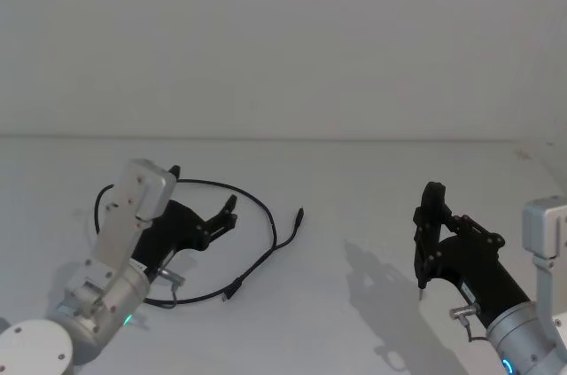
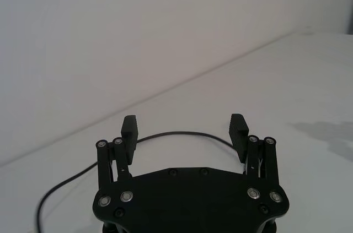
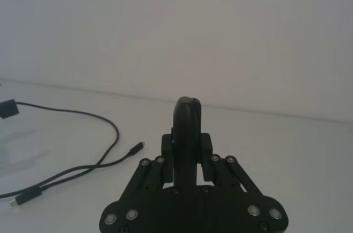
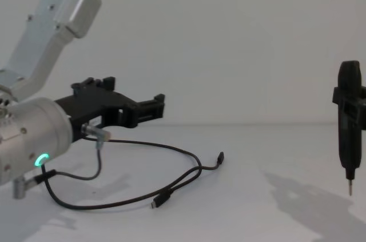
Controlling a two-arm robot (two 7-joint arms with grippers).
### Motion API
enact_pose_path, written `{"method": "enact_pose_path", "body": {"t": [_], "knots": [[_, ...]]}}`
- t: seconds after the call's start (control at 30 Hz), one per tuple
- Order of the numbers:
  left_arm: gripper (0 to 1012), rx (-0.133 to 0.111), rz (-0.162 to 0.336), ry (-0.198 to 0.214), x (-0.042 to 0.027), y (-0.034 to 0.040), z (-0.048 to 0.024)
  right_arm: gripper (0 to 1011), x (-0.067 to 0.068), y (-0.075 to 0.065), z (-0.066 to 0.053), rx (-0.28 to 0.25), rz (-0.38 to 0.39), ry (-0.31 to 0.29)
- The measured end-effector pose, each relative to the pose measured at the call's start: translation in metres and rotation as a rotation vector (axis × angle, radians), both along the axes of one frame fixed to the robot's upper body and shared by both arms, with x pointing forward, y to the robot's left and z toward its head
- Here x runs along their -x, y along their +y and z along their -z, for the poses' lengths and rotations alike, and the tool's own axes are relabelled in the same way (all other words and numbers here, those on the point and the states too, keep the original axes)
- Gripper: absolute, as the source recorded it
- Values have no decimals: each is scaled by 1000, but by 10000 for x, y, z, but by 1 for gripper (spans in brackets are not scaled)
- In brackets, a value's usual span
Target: Pick up the data cable with the one hand.
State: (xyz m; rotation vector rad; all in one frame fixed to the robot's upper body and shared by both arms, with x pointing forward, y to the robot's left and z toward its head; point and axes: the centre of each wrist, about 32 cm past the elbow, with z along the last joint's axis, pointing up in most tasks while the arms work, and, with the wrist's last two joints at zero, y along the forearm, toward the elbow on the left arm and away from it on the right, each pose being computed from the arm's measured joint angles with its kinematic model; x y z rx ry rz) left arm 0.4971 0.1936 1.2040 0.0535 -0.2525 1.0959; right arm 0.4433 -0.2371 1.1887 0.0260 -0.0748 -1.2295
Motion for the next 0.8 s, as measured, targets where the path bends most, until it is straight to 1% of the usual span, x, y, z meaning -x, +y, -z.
{"method": "enact_pose_path", "body": {"t": [0.13, 0.17, 0.2, 0.27, 0.37, 0.4, 0.43, 0.47, 0.53, 0.57, 0.6, 0.63, 0.7, 0.77, 0.8], "knots": [[1001, 10, 30, 18, -46, -62, 8, 279, 0, 0, 0, 0, 0, 0], [1001, 13, 45, 31, -69, -97, 11, 279, 0, 0, 0, 0, 0, 0], [1001, 14, 51, 38, -80, -114, 13, 279, 0, 0, 0, 0, 0, 0], [1001, 17, 70, 61, -114, -171, 23, 279, 0, 0, 0, 0, 0, 0], [1001, 19, 89, 86, -146, -230, 27, 279, 0, 0, 0, 0, 0, 0], [1001, 19, 101, 104, -170, -273, 33, 279, 0, 0, 0, 0, 0, 0], [1001, 17, 107, 116, -180, -291, 37, 279, 0, 0, 0, 0, 0, 0], [1001, 16, 118, 134, -200, -334, 38, 279, 0, 0, 0, 0, 0, 0], [1001, 13, 129, 154, -224, -382, 40, 279, 0, 0, 0, 0, 0, 0], [1001, 8, 138, 172, -245, -420, 41, 279, 0, 0, 0, 0, 0, 0], [1001, 8, 138, 172, -245, -420, 41, 279, 0, 0, 0, 0, 0, 0], [1001, 2, 147, 192, -264, -460, 39, 279, 0, 0, 0, 0, 0, 0], [1001, -9, 158, 216, -294, -517, 35, 279, 0, 0, 0, 0, 0, 0], [1001, -18, 165, 232, -312, -553, 25, 279, 0, 0, 0, 0, 0, 0], [1001, -28, 169, 246, -326, -575, 22, 279, 0, 0, 0, 0, 0, 0]]}}
